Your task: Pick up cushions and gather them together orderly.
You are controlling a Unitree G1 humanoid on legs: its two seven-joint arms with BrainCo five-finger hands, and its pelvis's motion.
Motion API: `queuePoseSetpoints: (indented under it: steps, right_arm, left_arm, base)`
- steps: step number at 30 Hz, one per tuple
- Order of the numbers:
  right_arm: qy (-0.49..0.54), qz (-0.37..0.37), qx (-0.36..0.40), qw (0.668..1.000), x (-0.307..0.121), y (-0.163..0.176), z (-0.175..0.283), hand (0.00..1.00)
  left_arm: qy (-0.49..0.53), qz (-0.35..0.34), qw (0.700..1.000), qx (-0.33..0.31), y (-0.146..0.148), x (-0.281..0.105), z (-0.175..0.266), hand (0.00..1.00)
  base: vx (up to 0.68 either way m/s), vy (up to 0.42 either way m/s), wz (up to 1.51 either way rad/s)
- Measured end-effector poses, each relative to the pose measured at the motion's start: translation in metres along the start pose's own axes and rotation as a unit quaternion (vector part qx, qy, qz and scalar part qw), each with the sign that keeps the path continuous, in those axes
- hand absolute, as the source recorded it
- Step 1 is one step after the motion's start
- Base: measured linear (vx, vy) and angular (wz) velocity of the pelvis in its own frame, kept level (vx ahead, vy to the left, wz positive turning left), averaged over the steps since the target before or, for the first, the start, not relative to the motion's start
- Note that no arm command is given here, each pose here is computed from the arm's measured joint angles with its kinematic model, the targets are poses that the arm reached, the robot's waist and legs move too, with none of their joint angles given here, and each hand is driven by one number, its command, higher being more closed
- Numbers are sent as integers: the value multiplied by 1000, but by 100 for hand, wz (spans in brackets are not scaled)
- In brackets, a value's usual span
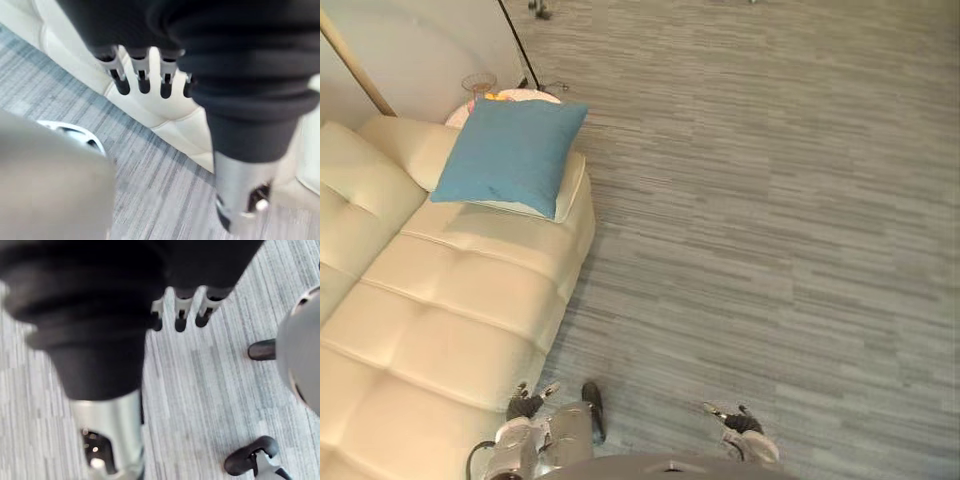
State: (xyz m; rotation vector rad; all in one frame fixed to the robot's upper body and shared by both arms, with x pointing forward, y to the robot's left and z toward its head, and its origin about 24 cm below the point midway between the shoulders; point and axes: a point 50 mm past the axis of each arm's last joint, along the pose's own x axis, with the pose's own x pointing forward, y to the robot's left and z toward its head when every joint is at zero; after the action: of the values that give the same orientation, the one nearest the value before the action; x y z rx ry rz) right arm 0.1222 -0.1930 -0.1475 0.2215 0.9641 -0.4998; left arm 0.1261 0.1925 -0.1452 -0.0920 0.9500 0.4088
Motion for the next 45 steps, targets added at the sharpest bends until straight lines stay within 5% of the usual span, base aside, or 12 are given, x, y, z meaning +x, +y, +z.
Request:
queuePoseSetpoints:
  steps: [10,28,45]
  right_arm:
    - [-18,12,-21,1000,2,6,9,0]
    - [-15,-31,-12,999,5,-25,11,0]
    - [5,-11,-16,1000,4,-8,3,0]
  left_arm:
    - [28,-15,998,62,0,1,-12,0]
    - [49,-21,998,31,-9,-2,-22,0]
    - [34,-16,999,39,-3,0,-14,0]
  base:
    - [389,122,5]
    - [353,-245,12]
    - [298,86,-3]
